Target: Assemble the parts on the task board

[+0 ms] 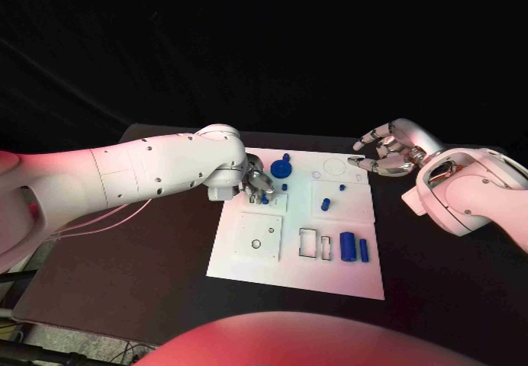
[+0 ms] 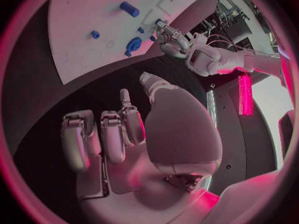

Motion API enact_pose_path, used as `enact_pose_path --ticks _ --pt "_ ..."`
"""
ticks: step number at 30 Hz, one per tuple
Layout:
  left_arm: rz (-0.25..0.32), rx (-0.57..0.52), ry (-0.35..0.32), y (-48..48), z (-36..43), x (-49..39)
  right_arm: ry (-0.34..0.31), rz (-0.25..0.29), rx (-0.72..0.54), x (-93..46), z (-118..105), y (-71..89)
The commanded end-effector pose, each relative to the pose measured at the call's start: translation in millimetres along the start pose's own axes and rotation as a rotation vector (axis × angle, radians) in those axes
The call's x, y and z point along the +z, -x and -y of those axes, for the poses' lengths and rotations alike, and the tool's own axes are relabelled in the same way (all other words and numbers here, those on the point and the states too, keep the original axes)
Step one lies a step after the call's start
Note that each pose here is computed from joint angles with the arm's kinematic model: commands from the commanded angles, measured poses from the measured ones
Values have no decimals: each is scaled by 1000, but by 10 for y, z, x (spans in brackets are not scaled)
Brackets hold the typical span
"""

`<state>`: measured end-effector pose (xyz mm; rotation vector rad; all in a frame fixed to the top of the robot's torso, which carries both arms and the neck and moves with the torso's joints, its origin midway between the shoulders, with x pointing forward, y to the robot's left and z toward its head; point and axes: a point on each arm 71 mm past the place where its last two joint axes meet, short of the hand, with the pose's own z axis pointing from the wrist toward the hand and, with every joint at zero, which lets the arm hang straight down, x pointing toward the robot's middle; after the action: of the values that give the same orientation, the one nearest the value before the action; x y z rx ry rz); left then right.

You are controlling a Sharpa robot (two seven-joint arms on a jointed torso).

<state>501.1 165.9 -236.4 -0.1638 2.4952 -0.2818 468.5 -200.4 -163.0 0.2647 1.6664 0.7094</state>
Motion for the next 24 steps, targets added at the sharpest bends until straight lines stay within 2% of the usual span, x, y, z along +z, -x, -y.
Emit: enact_pose_path --ticks 1,24 --pt "-31 16 12 -25 -9 4 1 -12 -7 -1 3 -10" --pt "0 0 20 6 -68 -13 -2 -10 -8 -2 16 -6"
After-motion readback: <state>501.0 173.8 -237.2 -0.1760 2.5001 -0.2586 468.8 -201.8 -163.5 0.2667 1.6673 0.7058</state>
